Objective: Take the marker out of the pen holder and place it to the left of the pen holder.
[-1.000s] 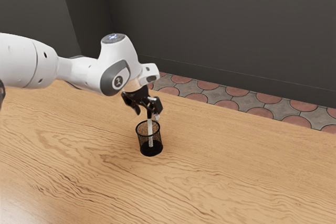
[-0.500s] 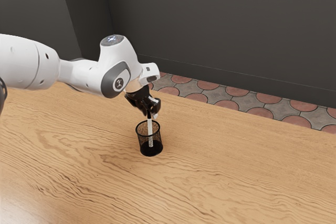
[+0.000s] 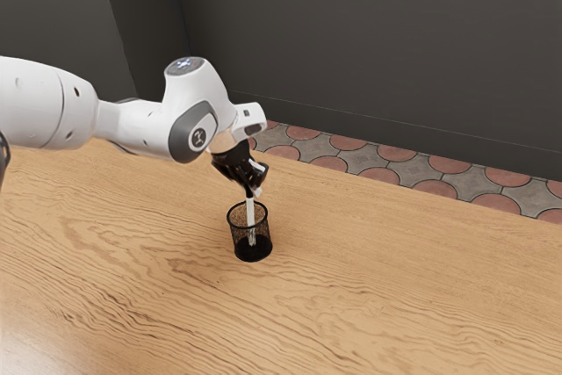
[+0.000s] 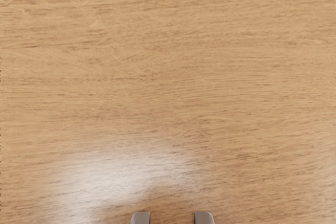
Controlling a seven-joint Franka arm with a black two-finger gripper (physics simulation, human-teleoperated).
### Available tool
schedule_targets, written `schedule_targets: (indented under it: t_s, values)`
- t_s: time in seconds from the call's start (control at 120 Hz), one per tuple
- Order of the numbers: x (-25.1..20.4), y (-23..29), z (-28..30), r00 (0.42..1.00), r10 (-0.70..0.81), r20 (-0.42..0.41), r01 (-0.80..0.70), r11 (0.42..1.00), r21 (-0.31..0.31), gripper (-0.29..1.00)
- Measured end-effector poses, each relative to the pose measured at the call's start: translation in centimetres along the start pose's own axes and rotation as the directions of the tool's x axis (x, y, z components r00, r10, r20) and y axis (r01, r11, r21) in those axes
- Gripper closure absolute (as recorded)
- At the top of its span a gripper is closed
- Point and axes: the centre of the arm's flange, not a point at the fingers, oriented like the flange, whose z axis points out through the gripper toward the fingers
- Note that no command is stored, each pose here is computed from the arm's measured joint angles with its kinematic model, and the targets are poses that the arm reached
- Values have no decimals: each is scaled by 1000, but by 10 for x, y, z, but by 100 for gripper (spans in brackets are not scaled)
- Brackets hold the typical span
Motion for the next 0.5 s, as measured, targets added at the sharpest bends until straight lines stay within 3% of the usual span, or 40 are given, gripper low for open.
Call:
schedule_targets:
  t_s: [0.333,0.5]
  values:
    - [0,2,-106,996,-12,-93,14,1000,15,74]
    - [1,-36,-145,987,-91,-130,95,995,25,74]
